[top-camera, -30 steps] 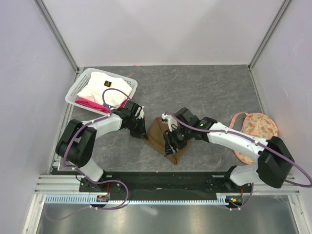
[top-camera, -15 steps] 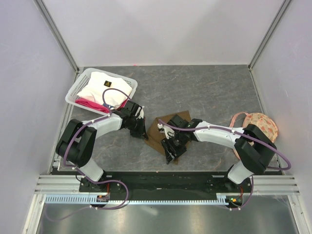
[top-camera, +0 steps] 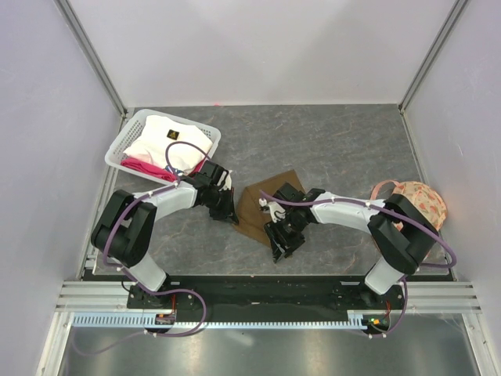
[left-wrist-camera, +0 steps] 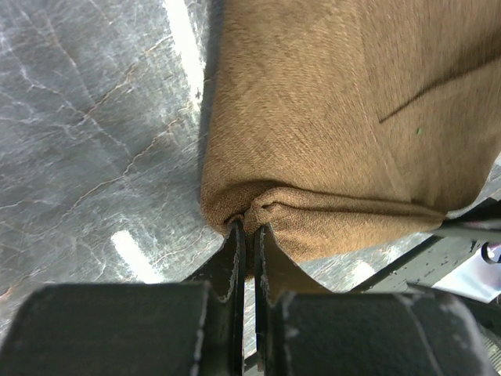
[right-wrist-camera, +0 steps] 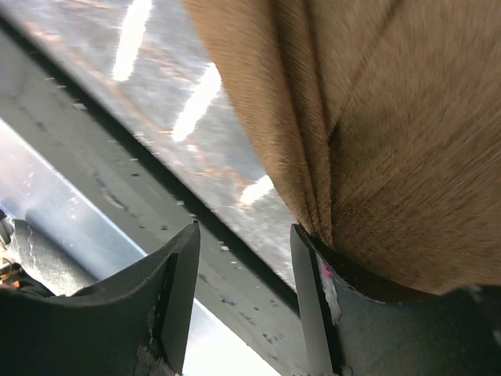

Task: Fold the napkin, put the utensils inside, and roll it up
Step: Roll the napkin with the utensil

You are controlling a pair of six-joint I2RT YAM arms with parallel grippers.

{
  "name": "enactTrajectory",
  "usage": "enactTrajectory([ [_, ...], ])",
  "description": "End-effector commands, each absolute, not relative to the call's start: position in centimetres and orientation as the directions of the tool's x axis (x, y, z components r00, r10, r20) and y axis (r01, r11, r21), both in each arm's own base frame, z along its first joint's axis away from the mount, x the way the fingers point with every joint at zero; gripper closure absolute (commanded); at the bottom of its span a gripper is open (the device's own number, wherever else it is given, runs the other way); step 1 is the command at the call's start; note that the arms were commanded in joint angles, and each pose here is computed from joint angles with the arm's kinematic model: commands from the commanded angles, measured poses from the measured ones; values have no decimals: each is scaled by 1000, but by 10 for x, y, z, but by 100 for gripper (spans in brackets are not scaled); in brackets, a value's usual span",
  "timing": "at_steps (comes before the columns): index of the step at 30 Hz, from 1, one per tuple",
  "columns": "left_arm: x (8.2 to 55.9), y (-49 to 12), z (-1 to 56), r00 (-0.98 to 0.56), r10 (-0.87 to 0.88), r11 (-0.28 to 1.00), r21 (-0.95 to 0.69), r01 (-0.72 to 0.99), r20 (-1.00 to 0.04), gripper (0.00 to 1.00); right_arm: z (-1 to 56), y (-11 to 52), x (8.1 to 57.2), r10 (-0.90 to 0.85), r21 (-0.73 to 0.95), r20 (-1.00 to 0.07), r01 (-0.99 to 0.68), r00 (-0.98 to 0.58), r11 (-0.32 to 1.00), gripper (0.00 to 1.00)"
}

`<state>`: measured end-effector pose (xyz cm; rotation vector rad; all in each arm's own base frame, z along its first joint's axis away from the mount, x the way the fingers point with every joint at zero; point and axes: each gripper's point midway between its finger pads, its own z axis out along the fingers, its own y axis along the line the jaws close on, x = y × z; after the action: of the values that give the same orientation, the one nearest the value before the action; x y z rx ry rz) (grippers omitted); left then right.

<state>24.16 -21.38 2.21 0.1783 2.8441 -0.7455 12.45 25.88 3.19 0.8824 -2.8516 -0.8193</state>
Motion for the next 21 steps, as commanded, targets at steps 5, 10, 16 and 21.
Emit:
enactTrajectory([
  [5,240,-196,1,-973,112,903,-387,185,-202,98,44,249,142,-529,453,-188,-551,-828,701,43],
  [10,236,-196,1,-977,105,903,-394,171,-184,98,102,276,170,-559,332,-425,-697,-712,636,41],
  [16,233,-196,-1,-982,98,904,-398,156,-163,98,118,309,191,-610,41,-604,-784,-513,619,40],
  [21,233,-197,0,-982,96,901,-405,154,-161,98,104,330,196,-673,-115,-641,-821,-369,559,42],
])
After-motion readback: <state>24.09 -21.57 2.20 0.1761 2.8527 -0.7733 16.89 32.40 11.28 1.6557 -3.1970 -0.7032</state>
